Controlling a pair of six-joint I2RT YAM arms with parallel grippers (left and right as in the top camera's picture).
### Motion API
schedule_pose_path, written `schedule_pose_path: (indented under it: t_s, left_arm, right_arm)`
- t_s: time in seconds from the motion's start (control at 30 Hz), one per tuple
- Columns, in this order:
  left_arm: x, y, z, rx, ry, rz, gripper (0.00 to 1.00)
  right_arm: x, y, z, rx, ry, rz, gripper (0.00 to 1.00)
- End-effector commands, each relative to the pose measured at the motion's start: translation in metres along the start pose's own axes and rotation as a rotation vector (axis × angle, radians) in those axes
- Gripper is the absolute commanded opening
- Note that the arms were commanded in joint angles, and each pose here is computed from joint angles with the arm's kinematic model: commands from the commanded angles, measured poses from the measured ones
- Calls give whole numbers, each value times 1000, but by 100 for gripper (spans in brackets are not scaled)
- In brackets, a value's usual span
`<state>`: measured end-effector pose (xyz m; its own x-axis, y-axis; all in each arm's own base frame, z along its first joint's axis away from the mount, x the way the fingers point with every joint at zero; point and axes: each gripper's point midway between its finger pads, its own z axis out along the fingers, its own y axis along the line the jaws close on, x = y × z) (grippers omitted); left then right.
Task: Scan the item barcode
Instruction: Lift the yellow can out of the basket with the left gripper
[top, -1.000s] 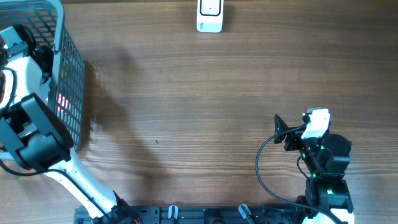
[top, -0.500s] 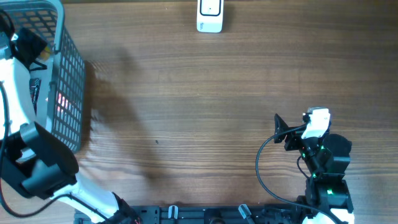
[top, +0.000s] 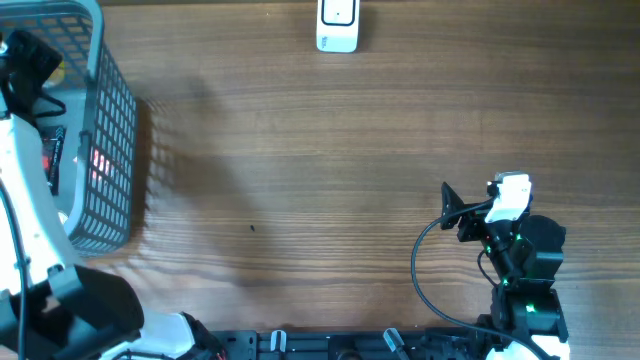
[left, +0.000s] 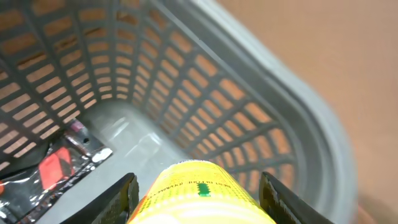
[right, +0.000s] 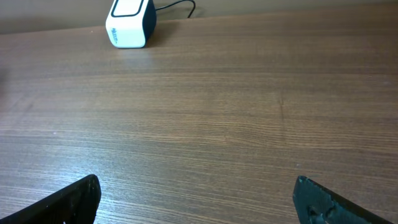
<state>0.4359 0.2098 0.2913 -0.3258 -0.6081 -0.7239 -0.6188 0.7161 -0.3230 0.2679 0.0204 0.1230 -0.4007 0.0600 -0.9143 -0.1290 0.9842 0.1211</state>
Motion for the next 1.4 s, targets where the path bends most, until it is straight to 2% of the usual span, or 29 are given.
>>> schedule_pose_path:
  t_s: [0.0, 0.2, 0.47, 0.8, 0.9, 1.03, 1.37]
  left_arm:
    - [-5, -37, -31, 87, -46, 42, 56]
    - [12, -84, -47, 181, -38, 104, 56]
    - [11, -111, -72, 257, -79, 129, 55]
    - [32, -164, -88, 377, -80, 189, 55]
    - [48, -181, -91, 410, -54, 216, 55]
    - [77, -195, -71, 412, 18, 252, 55]
    - [189, -186, 27, 263, 332, 347, 54]
  right_arm:
    - [-11, -2, -1, 12, -26, -10, 100]
    - [-11, -2, -1, 12, -26, -10, 100]
    - [-11, -2, -1, 12, -26, -10, 100]
    - [-12, -2, -1, 12, -27, -11, 100]
    - [-12, -2, -1, 12, -28, -11, 100]
    - [-12, -2, -1, 12, -28, -11, 100]
    - [-12, -2, -1, 12, -28, -11, 100]
